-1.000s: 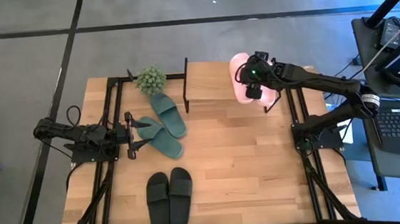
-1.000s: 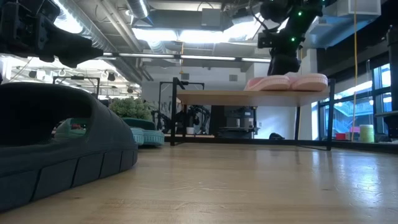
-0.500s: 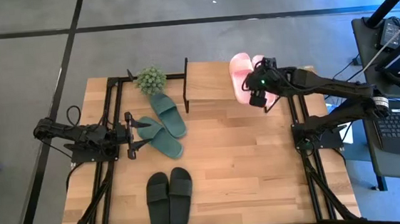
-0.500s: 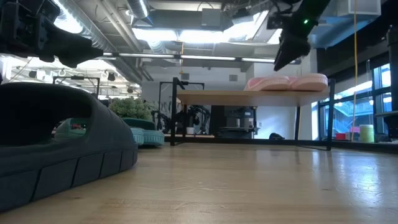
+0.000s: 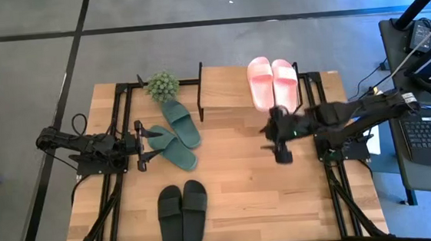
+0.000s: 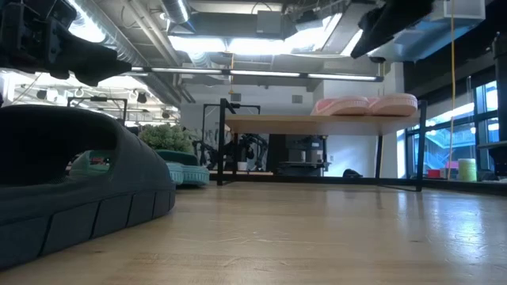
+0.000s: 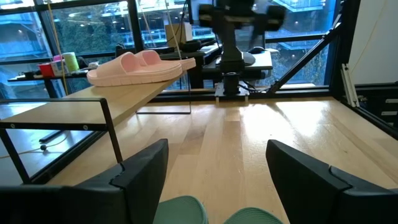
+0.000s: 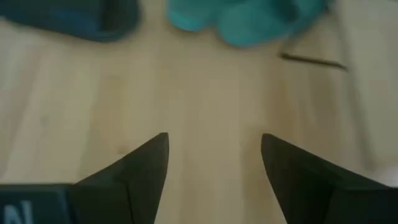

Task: Pick and place slides into the shelf
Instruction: Put the right black slide on the shelf

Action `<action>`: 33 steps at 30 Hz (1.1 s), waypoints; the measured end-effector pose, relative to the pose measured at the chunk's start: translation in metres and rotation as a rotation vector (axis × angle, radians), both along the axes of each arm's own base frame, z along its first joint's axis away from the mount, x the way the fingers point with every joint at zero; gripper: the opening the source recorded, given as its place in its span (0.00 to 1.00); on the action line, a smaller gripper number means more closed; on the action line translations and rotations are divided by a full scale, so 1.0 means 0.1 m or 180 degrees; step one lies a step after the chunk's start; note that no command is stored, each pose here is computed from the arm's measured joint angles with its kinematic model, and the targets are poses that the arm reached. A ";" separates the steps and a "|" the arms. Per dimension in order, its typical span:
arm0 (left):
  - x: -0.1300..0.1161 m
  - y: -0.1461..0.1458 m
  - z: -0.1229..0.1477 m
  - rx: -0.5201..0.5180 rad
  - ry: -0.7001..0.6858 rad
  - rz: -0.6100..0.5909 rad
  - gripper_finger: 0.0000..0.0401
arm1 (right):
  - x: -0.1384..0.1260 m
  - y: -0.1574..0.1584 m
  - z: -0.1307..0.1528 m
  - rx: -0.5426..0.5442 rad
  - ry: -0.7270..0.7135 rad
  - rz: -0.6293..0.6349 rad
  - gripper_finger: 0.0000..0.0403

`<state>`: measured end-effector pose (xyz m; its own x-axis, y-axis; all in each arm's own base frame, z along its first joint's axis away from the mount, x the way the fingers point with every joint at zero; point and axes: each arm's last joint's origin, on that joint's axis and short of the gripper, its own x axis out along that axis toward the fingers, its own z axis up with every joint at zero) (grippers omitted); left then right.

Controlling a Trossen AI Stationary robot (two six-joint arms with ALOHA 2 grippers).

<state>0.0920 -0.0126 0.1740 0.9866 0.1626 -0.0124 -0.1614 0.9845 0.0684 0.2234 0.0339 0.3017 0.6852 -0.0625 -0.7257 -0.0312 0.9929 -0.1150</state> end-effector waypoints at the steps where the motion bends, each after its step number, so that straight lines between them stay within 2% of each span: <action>1: 0.00 0.00 0.00 0.0000 0.0000 0.0000 0.66 | 0.00 0.08 -0.06 0.0007 -0.0050 0.0111 0.63; 5: 0.00 0.00 0.00 -0.0001 -0.0001 -0.0001 0.66 | -0.01 0.33 -0.35 0.0070 -0.0313 0.0467 0.63; 9: 0.00 0.00 0.00 -0.0003 -0.0001 -0.0001 0.66 | -0.06 0.39 -0.65 0.0225 -0.0527 0.0670 0.63; 14: 0.00 0.00 0.00 -0.0005 -0.0002 0.0000 0.66 | -0.12 0.28 -0.91 0.0171 -0.0860 0.0651 0.63; 21: 0.00 0.00 0.00 -0.0127 -0.0020 -0.0001 0.66 | -0.33 0.11 -1.14 0.0187 -0.1048 0.0490 0.63; 29: 0.00 0.00 0.00 -0.0191 -0.0033 0.0001 0.66 | -0.53 0.09 -1.42 0.0365 -0.1304 0.0584 0.63; 33: 0.00 0.00 0.01 -0.0420 -0.0109 0.0001 0.66 | -0.60 0.08 -1.51 0.0387 -0.1391 0.0582 0.63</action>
<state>0.0921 -0.0126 0.1752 0.9868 0.1622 0.0001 -0.1618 0.9845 -0.0674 0.1637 0.0418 0.1505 0.9192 0.1548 -0.3622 -0.1811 0.9827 -0.0396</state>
